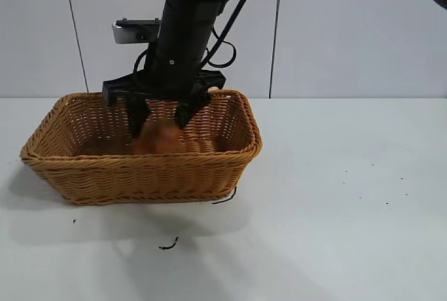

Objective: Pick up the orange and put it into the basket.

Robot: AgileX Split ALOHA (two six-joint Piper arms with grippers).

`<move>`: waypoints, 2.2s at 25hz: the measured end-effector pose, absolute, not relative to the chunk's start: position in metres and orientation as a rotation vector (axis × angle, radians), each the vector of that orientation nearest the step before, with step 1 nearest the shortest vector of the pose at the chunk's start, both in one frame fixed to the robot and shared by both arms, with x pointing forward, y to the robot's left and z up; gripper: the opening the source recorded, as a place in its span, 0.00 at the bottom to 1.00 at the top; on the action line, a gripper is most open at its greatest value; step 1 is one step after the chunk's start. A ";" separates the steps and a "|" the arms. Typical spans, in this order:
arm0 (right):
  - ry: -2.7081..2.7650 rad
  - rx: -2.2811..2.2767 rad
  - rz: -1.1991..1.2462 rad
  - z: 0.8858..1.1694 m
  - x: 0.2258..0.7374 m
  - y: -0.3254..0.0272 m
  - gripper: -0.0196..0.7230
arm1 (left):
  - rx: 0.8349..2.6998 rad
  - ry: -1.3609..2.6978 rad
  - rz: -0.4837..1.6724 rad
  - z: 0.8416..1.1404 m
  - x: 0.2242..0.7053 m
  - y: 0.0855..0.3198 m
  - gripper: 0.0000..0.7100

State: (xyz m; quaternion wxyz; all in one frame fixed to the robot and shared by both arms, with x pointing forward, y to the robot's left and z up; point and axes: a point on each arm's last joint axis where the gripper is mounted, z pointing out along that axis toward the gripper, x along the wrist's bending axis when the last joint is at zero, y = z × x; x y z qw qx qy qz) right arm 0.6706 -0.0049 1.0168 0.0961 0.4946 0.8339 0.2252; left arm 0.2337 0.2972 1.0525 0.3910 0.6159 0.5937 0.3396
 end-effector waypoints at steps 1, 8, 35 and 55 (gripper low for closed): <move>2.449 1.482 0.675 1.025 0.675 -0.012 0.92 | 1.565 1.508 0.863 1.053 0.234 0.297 0.90; 2.257 1.676 0.644 1.043 0.718 -0.101 0.92 | 1.565 1.508 0.863 1.053 0.234 0.297 0.90; 2.115 2.184 0.168 0.989 0.690 -0.277 0.91 | 1.565 1.508 0.863 1.053 0.234 0.297 0.90; 2.083 2.018 0.345 1.056 0.368 -0.293 0.89 | 1.565 1.508 0.863 1.053 0.234 0.297 0.90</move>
